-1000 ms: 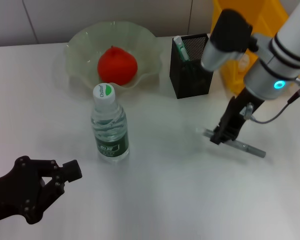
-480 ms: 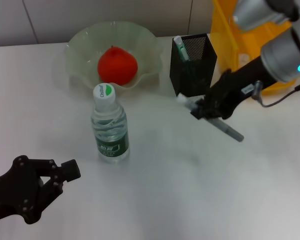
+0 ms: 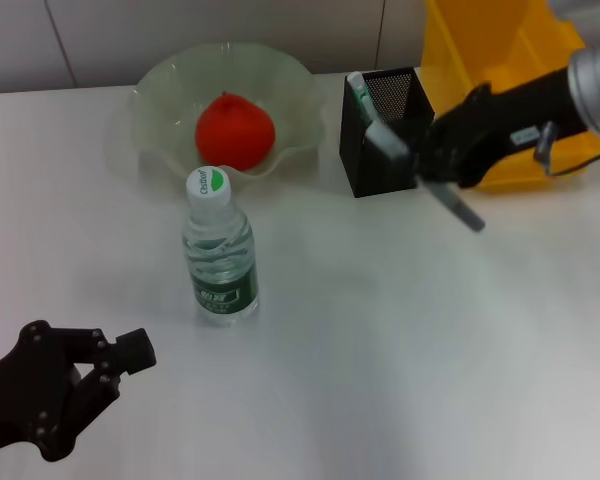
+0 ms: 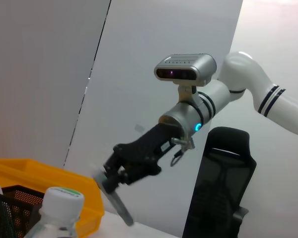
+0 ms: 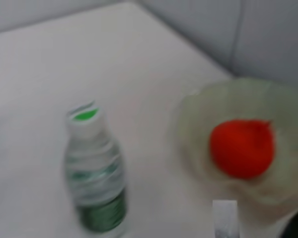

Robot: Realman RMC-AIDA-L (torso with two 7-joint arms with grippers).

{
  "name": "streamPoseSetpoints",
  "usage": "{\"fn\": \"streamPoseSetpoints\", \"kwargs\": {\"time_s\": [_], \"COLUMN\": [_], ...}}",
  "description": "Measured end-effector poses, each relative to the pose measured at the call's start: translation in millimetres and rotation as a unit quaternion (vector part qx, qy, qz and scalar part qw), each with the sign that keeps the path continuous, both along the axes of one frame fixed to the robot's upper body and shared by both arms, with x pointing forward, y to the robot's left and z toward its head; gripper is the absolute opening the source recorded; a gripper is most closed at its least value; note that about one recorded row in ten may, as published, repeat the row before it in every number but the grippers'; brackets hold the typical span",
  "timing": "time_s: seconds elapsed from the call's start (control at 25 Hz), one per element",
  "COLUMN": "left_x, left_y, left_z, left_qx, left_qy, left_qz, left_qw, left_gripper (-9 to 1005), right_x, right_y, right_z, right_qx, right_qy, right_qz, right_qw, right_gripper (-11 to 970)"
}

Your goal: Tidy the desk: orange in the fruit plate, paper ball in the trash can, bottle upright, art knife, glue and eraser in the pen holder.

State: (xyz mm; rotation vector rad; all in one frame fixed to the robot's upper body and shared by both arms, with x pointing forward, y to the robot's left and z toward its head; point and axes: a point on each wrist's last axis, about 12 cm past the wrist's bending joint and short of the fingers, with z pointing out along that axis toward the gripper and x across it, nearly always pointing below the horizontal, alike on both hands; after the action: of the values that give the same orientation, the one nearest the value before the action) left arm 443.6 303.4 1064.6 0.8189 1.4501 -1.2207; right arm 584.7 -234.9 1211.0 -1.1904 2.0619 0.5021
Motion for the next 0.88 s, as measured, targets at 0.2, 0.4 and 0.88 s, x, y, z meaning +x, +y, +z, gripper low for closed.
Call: {"fn": "streamPoseSetpoints", "kwargs": {"time_s": [0.2, 0.4, 0.88], "left_x": [-2.0, -1.2, -2.1], "left_y": [1.6, 2.4, 4.5], "left_z": [0.2, 1.8, 1.6], "left_qx": [-0.002, -0.006, -0.012], "left_qy": [0.000, -0.004, -0.005], "left_qz": [0.001, 0.004, 0.017], "left_qw": [1.000, 1.000, 1.000], "left_gripper": [42, 42, 42], "right_x": [6.4, 13.1, 43.6], "right_y": [-19.4, -31.6, -32.3], "right_z": [1.6, 4.7, -10.0], "right_qx": [0.037, 0.084, 0.098], "right_qy": [-0.059, -0.108, -0.159], "right_qz": [-0.029, -0.036, -0.040], "right_qw": [0.997, 0.990, 0.982], "right_gripper": [146, 146, 145]}}
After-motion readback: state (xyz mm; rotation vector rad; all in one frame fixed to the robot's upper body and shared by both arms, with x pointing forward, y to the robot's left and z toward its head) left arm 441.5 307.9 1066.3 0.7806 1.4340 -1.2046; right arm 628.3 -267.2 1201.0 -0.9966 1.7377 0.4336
